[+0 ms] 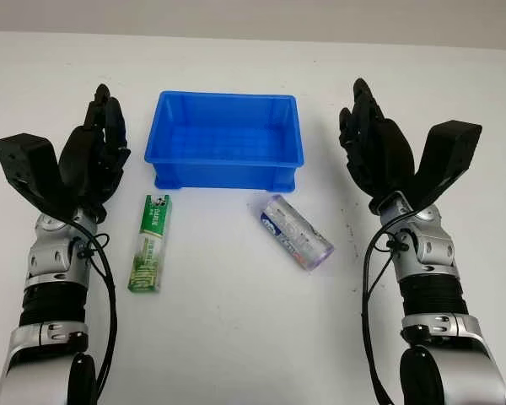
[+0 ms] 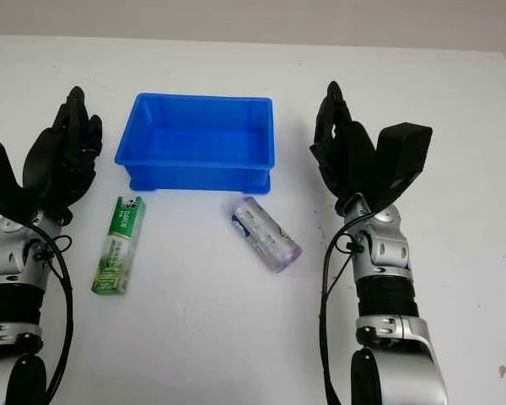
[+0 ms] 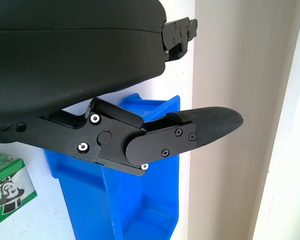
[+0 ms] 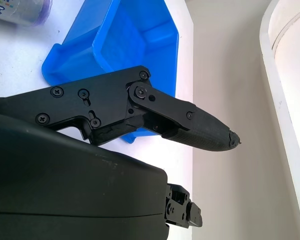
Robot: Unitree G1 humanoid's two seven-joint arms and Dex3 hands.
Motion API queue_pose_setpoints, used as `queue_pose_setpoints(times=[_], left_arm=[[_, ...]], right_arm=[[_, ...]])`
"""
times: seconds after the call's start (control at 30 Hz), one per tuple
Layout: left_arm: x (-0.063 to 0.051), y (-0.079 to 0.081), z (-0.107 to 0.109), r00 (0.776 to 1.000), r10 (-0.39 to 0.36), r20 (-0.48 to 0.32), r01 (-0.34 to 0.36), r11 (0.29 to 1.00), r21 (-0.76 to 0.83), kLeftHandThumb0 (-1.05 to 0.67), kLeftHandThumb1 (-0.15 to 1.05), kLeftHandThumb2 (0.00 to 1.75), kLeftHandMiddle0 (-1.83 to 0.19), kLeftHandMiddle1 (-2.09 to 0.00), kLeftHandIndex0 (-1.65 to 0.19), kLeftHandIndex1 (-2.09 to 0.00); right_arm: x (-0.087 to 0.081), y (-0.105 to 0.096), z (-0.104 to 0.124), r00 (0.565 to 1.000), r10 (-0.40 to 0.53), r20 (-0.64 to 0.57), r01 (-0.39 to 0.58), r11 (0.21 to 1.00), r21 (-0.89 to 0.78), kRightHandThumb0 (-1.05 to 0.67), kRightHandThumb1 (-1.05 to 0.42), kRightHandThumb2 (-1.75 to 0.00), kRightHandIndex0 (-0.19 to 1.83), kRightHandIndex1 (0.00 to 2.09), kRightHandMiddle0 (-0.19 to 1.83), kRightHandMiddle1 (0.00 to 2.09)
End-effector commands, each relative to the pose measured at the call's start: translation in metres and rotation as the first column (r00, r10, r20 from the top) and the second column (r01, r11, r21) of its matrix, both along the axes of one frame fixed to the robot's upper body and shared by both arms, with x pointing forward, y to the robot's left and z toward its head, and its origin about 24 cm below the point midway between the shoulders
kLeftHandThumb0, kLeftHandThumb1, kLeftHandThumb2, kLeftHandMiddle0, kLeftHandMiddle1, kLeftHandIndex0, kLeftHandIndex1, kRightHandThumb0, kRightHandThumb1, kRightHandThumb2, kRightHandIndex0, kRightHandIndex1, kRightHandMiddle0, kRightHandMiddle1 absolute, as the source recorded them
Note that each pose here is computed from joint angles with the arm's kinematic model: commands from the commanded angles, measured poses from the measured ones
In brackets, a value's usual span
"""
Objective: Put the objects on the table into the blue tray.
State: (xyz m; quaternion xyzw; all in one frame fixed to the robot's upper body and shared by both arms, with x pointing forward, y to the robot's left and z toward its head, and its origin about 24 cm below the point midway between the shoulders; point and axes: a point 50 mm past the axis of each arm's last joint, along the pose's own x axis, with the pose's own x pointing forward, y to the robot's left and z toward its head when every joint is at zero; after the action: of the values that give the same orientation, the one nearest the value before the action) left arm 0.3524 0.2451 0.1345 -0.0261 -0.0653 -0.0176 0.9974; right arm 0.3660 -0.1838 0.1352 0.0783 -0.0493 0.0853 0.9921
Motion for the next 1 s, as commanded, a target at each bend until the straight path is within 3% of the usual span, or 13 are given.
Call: queue_pose_setpoints(times=[0.0,0.4,0.6,0.63,0.77,0.97], left_arm=[[-0.003,-0.001,-0.002,1.000,-0.004,0.004,0.004,1.000,-0.005,-0.80,1.05,0.64,0.19,0.00,0.19,0.00],[0.004,-0.006,-0.004,1.000,-0.006,-0.009,0.006,1.000,-0.015,-0.80,1.05,0.64,0.19,0.00,0.19,0.00],[0.002,-0.005,-0.004,1.000,-0.003,0.002,0.003,1.000,-0.018,-0.80,1.05,0.64,0.19,0.00,0.19,0.00],[0.001,-0.004,-0.004,1.000,-0.003,0.002,0.003,1.000,-0.018,-0.80,1.05,0.64,0.19,0.00,0.19,0.00],[0.001,-0.003,-0.004,1.000,0.000,0.000,0.000,1.000,-0.009,-0.80,1.05,0.63,0.19,0.00,0.19,0.00],[0.002,-0.003,-0.003,1.000,-0.011,0.002,0.011,1.000,0.001,-0.78,1.05,0.64,0.19,0.00,0.19,0.00]], right_arm=[[-0.003,-0.003,0.001,1.000,-0.007,0.012,0.007,1.000,0.003,-0.77,-1.05,-0.78,-0.19,0.00,-0.19,0.00],[0.001,-0.013,0.012,1.000,-0.022,-0.002,0.022,1.000,-0.004,-0.73,-1.05,-0.73,-0.19,0.00,-0.19,0.00],[-0.006,-0.029,0.046,0.996,0.038,0.077,-0.027,0.989,-0.144,-0.60,-1.05,-0.47,-0.19,0.00,-0.19,0.00],[-0.007,-0.030,0.051,0.996,0.037,0.080,-0.023,0.984,-0.174,-0.59,-1.05,-0.36,-0.11,0.04,-0.13,0.03],[-0.018,-0.035,0.079,0.982,0.073,0.175,0.007,0.907,-0.421,-0.52,-1.00,-0.10,0.08,0.13,0.05,0.13],[-0.033,-0.033,0.109,0.926,0.224,0.305,0.057,0.715,-0.697,-0.37,-0.86,-0.03,0.16,0.17,0.12,0.20]])
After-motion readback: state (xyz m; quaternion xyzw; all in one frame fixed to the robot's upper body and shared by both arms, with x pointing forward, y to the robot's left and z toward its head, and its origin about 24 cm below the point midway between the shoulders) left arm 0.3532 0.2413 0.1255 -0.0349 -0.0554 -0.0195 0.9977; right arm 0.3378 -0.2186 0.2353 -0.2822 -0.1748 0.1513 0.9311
